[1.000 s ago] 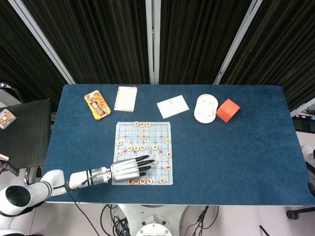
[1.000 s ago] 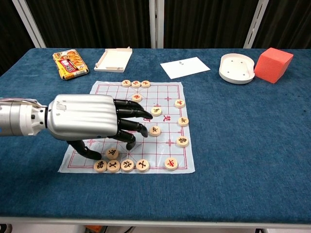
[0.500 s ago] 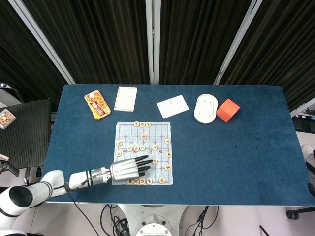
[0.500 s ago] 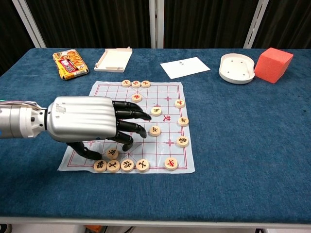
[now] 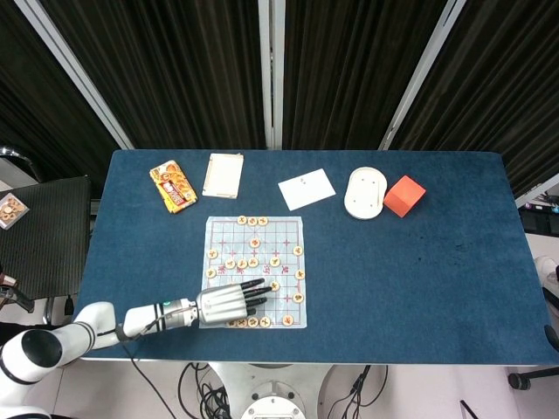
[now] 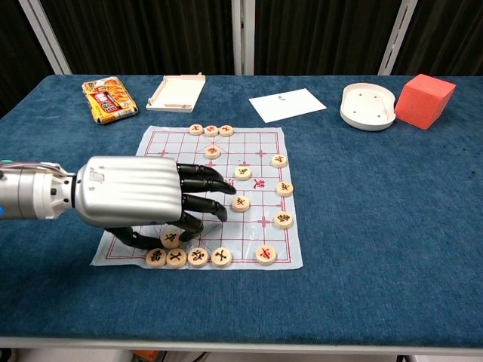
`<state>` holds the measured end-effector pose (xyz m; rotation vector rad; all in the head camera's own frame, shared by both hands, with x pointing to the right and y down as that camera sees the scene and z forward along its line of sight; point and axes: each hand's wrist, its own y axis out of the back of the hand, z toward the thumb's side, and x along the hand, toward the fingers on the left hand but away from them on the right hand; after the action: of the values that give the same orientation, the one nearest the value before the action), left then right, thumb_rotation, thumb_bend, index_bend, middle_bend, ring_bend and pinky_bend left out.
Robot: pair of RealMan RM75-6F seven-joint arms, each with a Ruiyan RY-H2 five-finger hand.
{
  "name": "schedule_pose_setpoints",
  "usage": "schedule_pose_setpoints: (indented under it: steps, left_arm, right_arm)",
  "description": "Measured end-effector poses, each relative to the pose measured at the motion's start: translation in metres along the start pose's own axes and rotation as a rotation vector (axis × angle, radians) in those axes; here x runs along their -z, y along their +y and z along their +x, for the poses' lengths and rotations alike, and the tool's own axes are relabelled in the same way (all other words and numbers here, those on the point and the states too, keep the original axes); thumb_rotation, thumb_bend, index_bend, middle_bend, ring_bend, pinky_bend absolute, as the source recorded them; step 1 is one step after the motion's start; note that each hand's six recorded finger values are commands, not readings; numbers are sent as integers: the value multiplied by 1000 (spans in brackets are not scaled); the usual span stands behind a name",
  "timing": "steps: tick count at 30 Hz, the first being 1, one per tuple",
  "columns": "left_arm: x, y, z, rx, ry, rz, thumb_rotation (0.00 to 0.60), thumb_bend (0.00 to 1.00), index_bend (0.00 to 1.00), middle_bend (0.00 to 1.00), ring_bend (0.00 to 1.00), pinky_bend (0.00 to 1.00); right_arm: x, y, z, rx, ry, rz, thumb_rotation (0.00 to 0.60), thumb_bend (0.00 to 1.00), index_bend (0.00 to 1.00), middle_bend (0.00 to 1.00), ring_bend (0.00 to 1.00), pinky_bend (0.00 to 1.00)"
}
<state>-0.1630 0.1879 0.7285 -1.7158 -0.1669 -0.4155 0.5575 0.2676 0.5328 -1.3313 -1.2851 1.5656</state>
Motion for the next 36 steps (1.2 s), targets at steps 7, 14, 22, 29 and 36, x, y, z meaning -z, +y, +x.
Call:
schedule_pose_setpoints:
  steps: [7,14,22,29,36]
  left_arm:
    - [1,1,-1,-2,7,-4,600,284,562,196,0,113]
    - [5,11,-4,-38,31,-31,600,287,566,199,0,113]
    - [12,20,-9,-67,71,-76,600,302,566,199,0,113]
    - [25,34,-15,-91,123,-103,600,306,566,199,0,113]
    - [40,39,-14,-92,188,-128,600,307,567,199,0,113]
  right_arm:
    - [1,0,0,-1,-3,2,600,160,0,0,0,0]
    - [-1,-1,-1,-5,3,2,600,161,0,0,0,0]
    - [-3,-2,-3,-8,5,0,600,162,0,0,0,0]
    - [-7,-3,-4,-8,16,-3,600,162,0,0,0,0]
    - [-10,-4,-3,-8,24,-3,600,162,0,0,0,0]
